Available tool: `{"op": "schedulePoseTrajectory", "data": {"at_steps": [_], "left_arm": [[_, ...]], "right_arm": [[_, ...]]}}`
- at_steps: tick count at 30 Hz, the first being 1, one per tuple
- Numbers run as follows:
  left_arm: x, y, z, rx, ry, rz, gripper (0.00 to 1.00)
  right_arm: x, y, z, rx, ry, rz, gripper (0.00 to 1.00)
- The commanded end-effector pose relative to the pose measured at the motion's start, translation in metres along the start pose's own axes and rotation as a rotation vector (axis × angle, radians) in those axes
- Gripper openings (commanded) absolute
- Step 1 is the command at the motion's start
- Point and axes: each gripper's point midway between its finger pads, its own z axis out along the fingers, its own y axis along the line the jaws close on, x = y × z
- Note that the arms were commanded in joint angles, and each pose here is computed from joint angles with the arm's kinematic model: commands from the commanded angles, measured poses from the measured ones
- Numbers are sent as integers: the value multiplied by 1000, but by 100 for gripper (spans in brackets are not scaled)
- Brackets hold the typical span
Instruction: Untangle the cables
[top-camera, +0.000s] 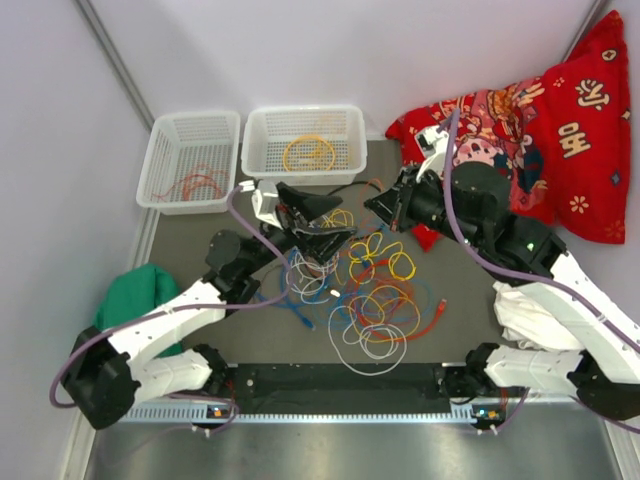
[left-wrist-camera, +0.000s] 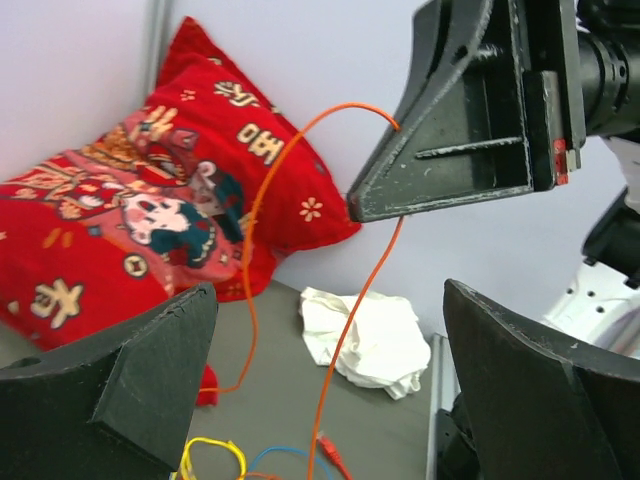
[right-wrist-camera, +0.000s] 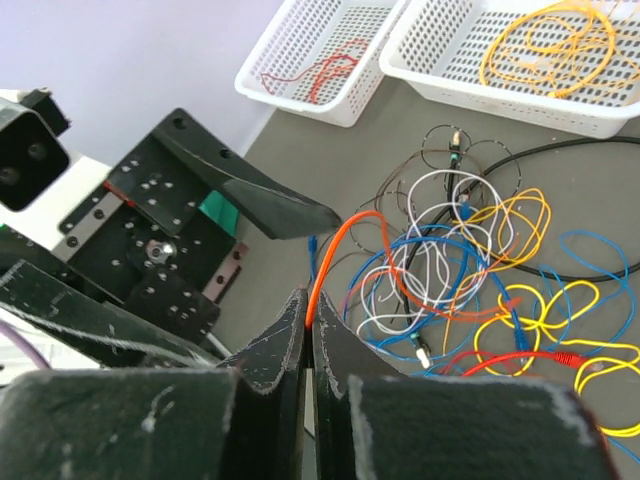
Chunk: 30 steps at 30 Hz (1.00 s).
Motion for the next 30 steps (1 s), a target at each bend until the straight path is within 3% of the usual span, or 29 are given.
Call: {"op": "schedulePoseTrajectory", "data": {"at_steps": [1,7,10,12,14,15,18,19,20,21,24,25,30], "left_arm": [[-16,-29,18,139,-63,49,99],[9,-19,30,134,-23,41,98],[13,-11,35,108,-22,36,72],[12,-7,37,95,-30,43,39],[7,-3,42,77,-46,54,20],[8,-1,44,69,-39,53,1],[2,4,49,33,-34,71,0],[-4,4,49,26,-46,81,0],[-11,8,50,-5,-58,104,0],[-16,10,50,-25,-62,120,0],[-41,31,48,-170,-65,175,0],[-36,44,43,-237,-8,183,0],[-109,122,21,-607,-24,287,0]], "right_arm": [[-22,27,-12,-92,-46,10,0],[-18,34,-16,-126,-21,18,0],[-18,36,-18,-131,-20,18,0],[-17,35,-19,-129,-20,18,0],[-16,35,-19,-132,-22,20,0],[-14,34,-18,-131,-17,21,0],[-11,33,-19,-132,-16,22,0],[-11,32,-20,-125,-18,23,10],[-12,31,-23,-124,-26,20,26],[-13,30,-25,-120,-32,19,63],[-17,18,-34,-64,-67,17,99],[-20,12,-37,-37,-86,13,99],[-21,-9,-53,41,-149,3,99]]}}
